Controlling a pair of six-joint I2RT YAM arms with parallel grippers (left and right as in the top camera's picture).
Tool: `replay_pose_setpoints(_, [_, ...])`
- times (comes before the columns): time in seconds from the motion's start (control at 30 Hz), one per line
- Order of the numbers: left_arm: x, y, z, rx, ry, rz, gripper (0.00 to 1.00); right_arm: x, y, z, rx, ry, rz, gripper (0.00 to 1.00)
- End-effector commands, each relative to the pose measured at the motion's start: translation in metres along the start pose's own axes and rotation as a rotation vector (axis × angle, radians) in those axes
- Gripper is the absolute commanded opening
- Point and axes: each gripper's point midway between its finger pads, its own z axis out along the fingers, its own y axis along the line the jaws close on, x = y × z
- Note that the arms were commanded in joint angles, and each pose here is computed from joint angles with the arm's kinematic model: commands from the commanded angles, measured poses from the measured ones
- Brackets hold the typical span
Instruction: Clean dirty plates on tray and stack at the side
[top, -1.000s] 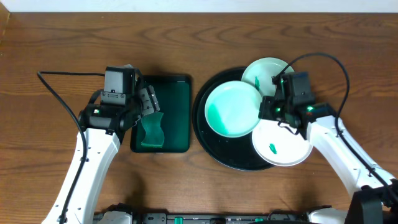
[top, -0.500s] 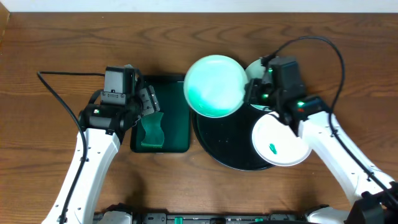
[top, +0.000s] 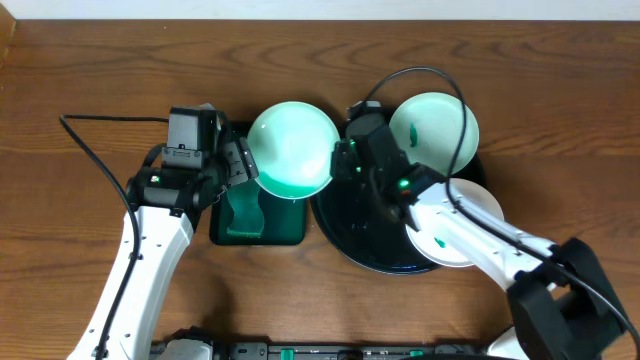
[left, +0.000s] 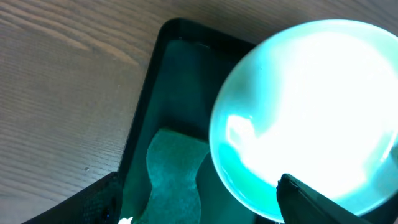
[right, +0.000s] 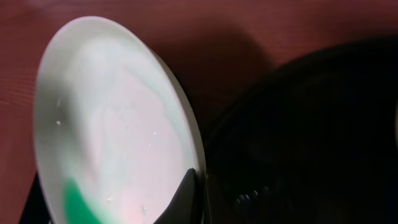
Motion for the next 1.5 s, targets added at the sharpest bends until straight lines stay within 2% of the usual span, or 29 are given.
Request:
replay_pose_setpoints(0.0, [-0.009,0.0,-0.005,-0.005,-0.026,0.007,0.8,-0.017,0.005,0.002,0.052,-0.105,-0.003,0.01])
replay_pose_setpoints(0.23, [-0.009,0.0,-0.005,-0.005,-0.026,0.007,0.79,-0.04,0.019,-0.001,0.02,-0.208,-0.131,0.01])
replay_pose_setpoints(0.6, [-0.009,0.0,-0.005,-0.005,-0.026,0.007,0.8,-0.062,0.03,-0.014,0.13,-0.321,-0.29,0.01])
replay_pose_setpoints(1.17, [-0.009,0.0,-0.005,-0.005,-0.026,0.007,0.8,-0.105,0.102,-0.06,0.252,-0.611,-0.804,0.01])
replay_pose_setpoints(1.47, [-0.009,0.0,-0.005,-0.005,-0.026,0.007,0.8,-0.106,0.148,-0.088,0.272,-0.746,-1.008,0.01])
